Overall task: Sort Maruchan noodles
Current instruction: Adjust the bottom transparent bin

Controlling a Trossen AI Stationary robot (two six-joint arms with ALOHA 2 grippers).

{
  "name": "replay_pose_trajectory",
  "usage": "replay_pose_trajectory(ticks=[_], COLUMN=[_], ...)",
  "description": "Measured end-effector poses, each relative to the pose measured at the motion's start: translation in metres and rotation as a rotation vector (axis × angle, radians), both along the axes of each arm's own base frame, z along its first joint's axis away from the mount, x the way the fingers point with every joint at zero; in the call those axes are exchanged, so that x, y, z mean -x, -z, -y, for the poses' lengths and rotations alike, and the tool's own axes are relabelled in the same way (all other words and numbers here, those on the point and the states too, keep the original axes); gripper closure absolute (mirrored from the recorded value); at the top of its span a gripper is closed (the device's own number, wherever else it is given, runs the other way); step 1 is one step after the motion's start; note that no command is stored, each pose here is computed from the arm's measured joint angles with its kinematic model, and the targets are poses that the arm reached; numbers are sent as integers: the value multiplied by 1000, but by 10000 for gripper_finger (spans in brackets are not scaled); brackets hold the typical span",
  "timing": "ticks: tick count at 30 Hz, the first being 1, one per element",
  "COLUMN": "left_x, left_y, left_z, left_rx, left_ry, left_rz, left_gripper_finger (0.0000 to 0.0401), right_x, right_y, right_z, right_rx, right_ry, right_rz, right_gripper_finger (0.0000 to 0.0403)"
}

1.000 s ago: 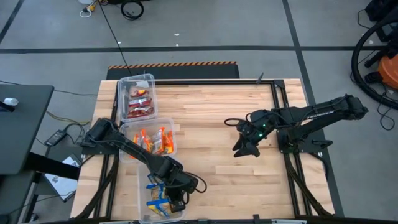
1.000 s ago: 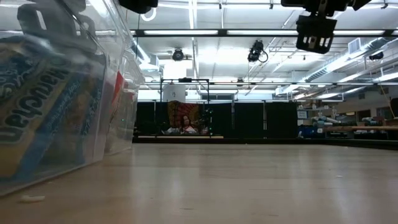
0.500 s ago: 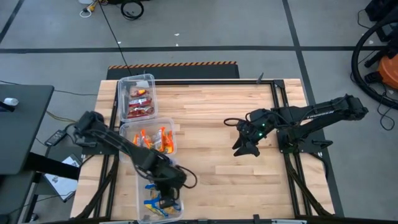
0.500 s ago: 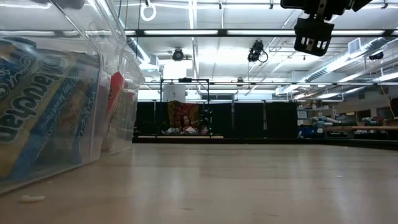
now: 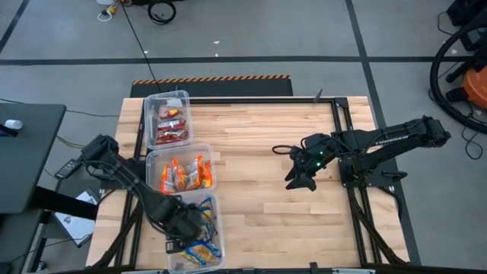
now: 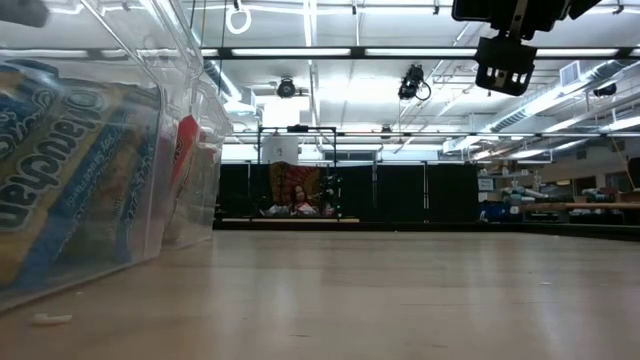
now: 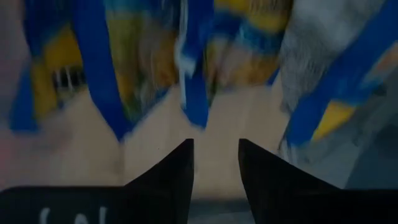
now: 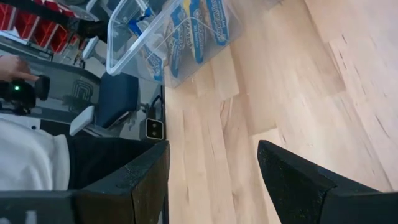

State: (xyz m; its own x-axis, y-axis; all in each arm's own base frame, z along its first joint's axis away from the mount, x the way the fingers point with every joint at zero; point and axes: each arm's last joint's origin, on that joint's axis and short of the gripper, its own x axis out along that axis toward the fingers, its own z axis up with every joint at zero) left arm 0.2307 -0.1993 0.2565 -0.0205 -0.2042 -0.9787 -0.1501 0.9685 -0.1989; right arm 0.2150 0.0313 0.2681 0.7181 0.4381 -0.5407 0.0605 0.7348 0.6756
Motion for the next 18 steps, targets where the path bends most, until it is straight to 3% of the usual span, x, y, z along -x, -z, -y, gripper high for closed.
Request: replay_pose_trajectory(ticks=[8,18], left_x=[24,50], left_y=[1,-1], left_z=[12,6], left_rx=[4,-164], left_ry=[75,82], left_rz=[-124,-300], left_gripper_finger=[271,271], right_x=[1,1], right_y=[1,1], right_z=[-1,-1], right_rx=[1,0], right_ry=[-13,-14], right_rz=[-13,-12], right_gripper_finger=[153,153])
